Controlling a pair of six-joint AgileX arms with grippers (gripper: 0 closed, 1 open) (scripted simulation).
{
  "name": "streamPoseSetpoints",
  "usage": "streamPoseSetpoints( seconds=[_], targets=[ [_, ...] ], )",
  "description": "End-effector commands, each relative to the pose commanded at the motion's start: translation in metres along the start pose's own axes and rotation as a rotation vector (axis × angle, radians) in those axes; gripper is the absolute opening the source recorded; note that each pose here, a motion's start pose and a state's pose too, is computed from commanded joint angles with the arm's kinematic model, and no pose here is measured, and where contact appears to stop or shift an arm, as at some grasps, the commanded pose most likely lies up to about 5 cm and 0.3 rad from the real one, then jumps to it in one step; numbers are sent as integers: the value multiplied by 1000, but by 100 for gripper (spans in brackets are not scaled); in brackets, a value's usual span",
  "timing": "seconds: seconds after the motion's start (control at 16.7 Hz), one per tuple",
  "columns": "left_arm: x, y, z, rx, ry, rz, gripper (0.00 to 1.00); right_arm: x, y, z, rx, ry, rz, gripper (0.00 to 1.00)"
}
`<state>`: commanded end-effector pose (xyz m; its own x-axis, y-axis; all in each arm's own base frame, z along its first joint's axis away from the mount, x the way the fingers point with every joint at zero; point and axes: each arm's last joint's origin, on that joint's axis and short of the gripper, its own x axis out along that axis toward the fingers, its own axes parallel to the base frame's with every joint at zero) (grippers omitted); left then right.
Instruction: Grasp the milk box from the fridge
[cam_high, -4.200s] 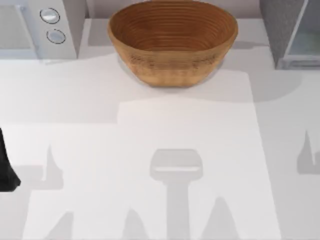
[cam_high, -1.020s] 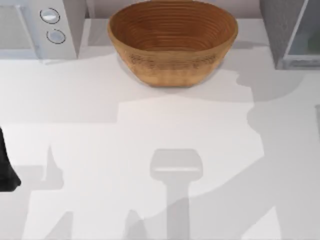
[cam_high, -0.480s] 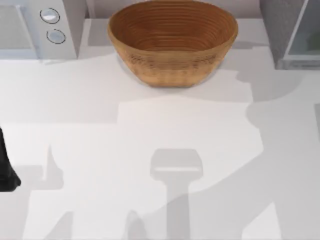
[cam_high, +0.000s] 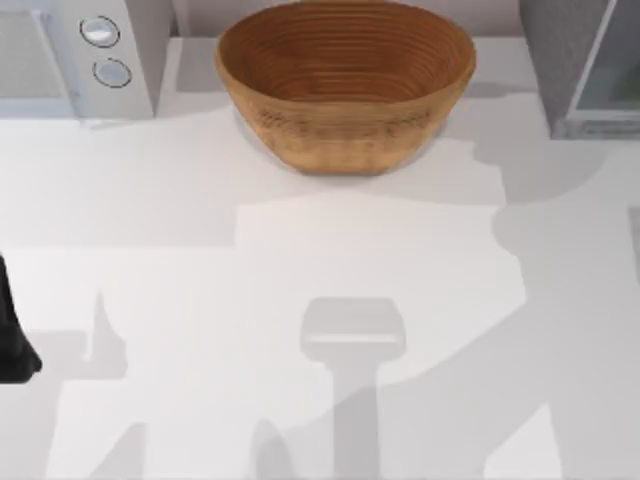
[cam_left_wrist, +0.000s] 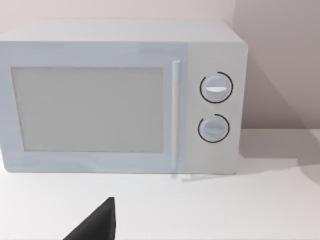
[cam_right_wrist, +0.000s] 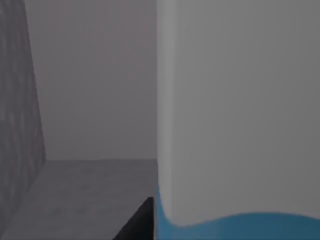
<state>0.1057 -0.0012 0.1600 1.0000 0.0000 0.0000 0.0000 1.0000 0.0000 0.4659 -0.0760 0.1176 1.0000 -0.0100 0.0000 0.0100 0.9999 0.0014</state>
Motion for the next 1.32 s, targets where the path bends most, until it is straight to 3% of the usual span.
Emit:
streamPoseSetpoints(
  seconds=[0.12,0.18,0.72,1.14,1.32],
  targets=[
    [0,0,0,0,0,0,100,0,0,0,0,0,0,2],
    [0,0,0,0,0,0,100,0,0,0,0,0,0,0],
    [0,0,0,0,0,0,100,0,-1,2,1,-2,-3,0],
    [0,0,0,0,0,0,100,-1,-1,48,2,1,-3,0],
    [0,0,0,0,0,0,100,0,-1,51,1,-1,-3,0]
  ],
)
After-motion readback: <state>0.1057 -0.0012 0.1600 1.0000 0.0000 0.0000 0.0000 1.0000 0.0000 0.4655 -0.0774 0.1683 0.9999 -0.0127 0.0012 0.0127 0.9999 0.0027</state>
